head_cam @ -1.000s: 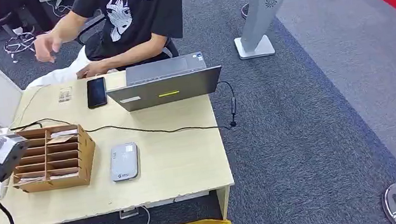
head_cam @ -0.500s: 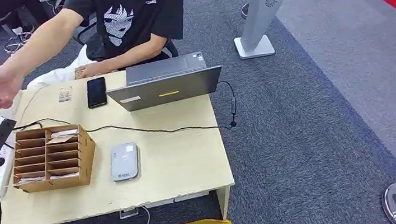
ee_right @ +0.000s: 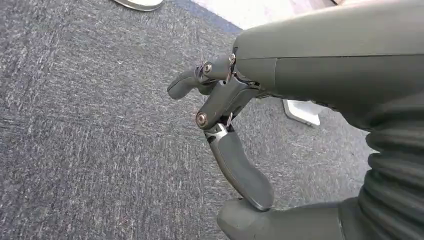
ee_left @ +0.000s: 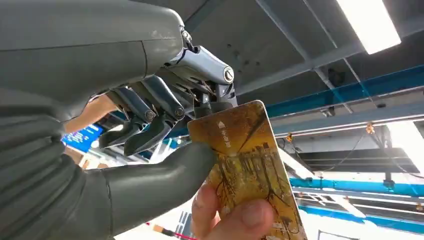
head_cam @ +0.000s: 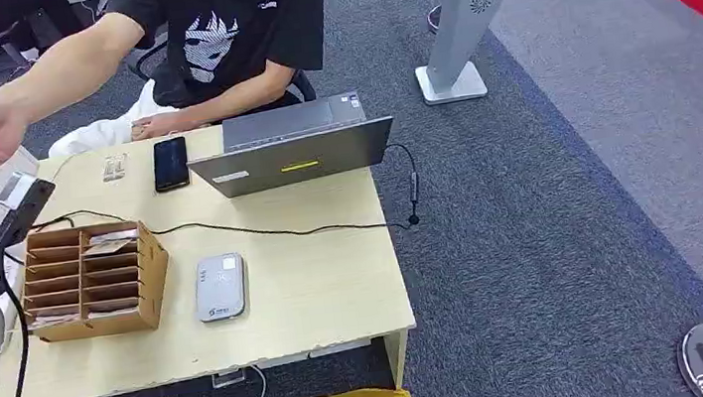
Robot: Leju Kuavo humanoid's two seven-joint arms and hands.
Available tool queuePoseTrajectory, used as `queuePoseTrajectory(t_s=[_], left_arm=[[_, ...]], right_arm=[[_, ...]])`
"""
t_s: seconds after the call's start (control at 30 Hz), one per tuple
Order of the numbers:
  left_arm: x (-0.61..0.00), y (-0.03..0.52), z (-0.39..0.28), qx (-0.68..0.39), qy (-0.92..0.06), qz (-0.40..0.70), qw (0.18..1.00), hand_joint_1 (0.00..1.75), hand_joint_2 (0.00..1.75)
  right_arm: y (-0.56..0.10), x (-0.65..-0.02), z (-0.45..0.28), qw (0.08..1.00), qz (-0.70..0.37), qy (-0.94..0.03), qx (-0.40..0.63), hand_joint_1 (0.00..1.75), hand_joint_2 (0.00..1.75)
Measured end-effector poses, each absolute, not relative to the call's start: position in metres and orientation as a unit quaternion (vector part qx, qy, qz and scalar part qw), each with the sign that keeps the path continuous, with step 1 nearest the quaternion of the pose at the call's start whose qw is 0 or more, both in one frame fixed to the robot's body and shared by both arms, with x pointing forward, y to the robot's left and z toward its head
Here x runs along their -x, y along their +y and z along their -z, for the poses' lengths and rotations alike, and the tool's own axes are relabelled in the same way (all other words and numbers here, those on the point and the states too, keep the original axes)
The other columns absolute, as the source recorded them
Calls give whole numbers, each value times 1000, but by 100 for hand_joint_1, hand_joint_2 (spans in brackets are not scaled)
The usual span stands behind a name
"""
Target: Pass the card to the sensor for recognition and then transmit it.
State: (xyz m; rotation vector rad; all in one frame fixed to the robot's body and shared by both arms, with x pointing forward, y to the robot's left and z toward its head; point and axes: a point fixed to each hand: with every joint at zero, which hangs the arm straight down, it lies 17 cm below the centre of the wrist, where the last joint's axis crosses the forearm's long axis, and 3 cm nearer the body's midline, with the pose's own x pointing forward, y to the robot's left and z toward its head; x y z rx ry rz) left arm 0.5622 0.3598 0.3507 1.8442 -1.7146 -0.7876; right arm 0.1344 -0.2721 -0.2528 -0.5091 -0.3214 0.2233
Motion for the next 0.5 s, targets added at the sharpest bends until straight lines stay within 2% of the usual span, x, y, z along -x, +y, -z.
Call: queuePoseTrajectory(t_s=[0.03,0.07,0.5], left_arm=[[-562,356,-351,-674,-633,287,249,16,175],[-561,351,-353,-672,-638,284,247,0,175],[-525,314,-380,-655,-689,241,196,0,175]], right_arm=[[-272,-134,253,949,-110,-158,250,0,175],[-273,-135,253,948,-111,-158,251,0,175],[-281,-132,253,943,-143,-146,265,0,175]])
